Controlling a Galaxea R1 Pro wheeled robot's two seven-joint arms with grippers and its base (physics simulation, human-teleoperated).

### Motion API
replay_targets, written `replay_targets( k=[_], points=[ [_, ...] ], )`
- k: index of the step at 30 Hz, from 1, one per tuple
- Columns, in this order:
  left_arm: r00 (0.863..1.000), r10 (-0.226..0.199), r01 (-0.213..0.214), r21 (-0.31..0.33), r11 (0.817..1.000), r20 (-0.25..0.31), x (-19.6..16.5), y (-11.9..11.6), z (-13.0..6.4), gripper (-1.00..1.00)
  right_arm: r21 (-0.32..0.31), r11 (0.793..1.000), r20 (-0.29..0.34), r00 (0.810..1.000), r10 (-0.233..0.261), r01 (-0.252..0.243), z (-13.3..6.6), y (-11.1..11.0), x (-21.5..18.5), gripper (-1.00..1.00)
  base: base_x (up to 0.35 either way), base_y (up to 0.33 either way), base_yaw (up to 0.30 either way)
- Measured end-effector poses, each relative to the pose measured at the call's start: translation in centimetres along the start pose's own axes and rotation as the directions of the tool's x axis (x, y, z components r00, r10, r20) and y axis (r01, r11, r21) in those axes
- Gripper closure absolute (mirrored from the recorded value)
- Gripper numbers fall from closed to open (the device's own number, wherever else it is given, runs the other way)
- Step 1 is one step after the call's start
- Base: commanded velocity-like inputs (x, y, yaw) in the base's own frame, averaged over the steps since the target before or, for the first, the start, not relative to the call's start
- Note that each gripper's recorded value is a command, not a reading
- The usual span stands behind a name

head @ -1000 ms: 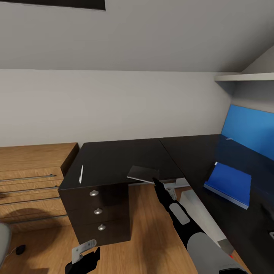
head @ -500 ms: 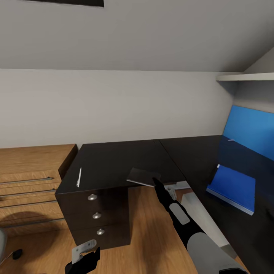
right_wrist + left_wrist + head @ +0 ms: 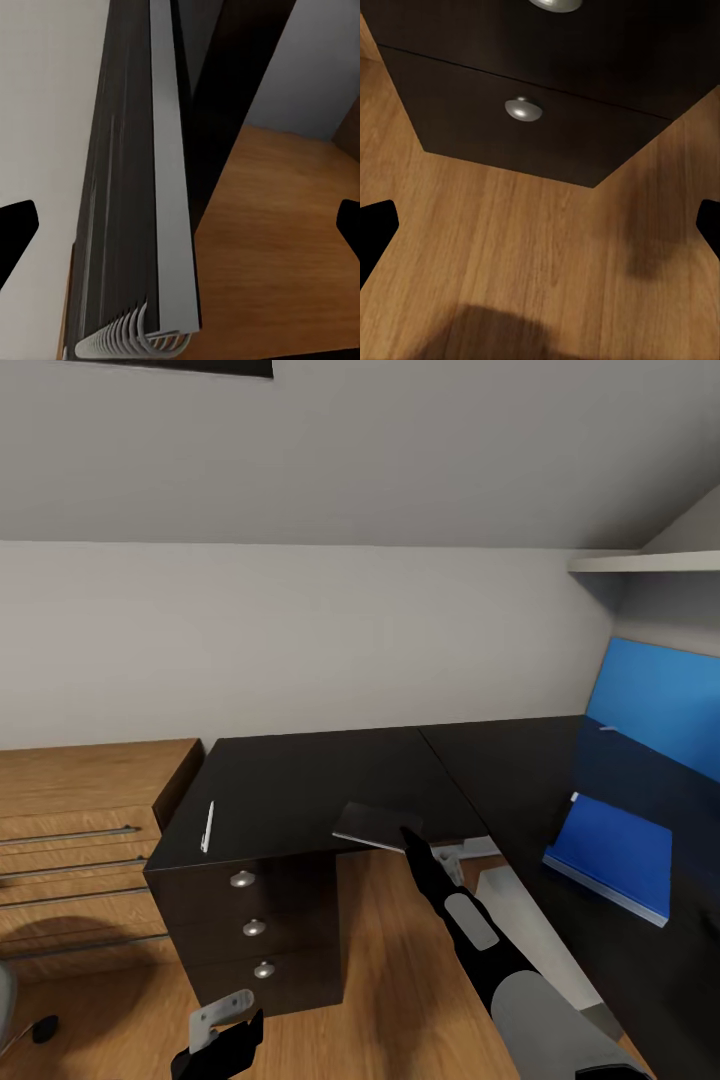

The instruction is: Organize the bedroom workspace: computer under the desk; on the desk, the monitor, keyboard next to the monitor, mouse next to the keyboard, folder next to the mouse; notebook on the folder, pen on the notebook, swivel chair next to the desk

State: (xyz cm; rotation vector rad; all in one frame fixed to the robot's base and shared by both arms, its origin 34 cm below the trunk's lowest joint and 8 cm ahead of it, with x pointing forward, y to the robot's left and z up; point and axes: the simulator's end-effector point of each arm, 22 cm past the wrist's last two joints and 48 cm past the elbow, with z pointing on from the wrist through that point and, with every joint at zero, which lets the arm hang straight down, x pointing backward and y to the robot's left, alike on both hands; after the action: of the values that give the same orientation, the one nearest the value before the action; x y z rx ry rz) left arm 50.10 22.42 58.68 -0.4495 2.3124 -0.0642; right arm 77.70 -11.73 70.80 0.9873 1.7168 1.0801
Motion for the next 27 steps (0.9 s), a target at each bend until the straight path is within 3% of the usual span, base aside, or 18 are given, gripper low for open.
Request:
replay_targets(
  k=[20,27],
  points=[
    [1.000,-0.002,0.002,0.003,1.000,-0.002,0.03,-0.06,0.00,-1.00,-0.001,1.000,0.000,1.000,-0.001,0.001,0.00,0.02,0.02,-1.00,0.000,0.000,0.000],
    [1.000,-0.005,0.005,0.003,1.000,-0.004,-0.68,-0.28,-0.59,-1.00,-0.001,1.000,0.000,1.000,-0.001,0.001,-0.13,0.96,-0.27,-1.00,0.000,0.000,0.000]
  ],
)
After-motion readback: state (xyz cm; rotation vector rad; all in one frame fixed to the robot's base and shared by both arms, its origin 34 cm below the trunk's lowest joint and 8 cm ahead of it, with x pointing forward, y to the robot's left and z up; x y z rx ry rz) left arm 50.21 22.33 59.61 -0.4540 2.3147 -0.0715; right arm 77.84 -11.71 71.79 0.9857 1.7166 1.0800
